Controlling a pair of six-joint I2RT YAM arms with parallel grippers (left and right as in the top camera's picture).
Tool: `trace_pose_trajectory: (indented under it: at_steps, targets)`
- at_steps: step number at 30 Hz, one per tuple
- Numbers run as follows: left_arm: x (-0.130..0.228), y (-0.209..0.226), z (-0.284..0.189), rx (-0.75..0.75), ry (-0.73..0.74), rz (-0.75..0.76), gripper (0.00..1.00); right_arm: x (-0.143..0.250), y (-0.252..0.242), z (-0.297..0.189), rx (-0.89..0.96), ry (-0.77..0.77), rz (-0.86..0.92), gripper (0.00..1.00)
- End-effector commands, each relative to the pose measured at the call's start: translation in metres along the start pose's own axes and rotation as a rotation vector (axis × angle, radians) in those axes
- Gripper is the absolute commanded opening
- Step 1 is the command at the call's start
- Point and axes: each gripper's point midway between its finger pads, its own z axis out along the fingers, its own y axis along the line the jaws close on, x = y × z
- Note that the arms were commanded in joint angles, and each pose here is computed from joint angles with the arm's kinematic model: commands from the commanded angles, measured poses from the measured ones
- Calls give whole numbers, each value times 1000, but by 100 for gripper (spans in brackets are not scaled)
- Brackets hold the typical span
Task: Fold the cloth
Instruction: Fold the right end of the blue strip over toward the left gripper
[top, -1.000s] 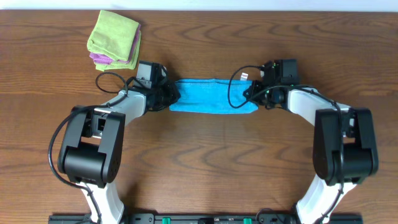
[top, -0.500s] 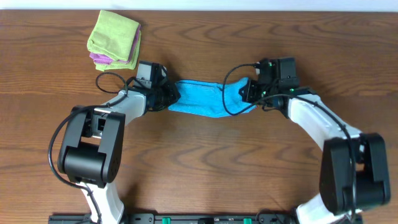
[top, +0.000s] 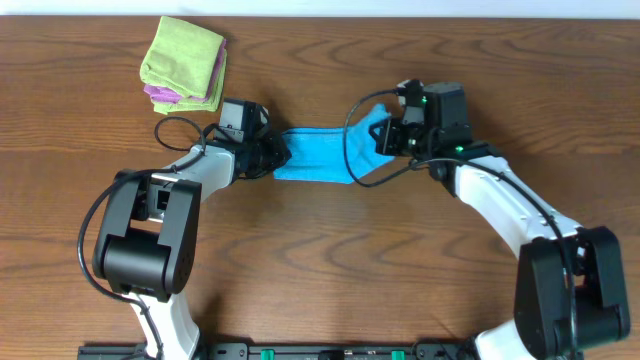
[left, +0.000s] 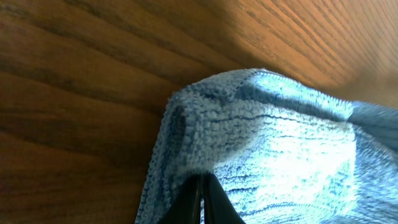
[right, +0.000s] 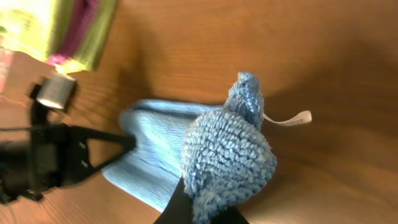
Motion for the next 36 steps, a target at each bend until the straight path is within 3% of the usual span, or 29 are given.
trace_pose_trajectory:
  at_steps: [1,12,18,36]
  targets:
    - [0,1,3,-3,11,-12,6,-9,16,-1,-14,-39,-4,1]
    - [-5,-4,3,13,-8,-26,6,-29,32,26,-16,-30,-59,1]
    - [-6,-3,3,12,-10,-27,6,-17,50,50,-13,65,-136,1]
    - [-6,-5,2,19,-8,-22,6,24,92,75,-33,123,-235,1]
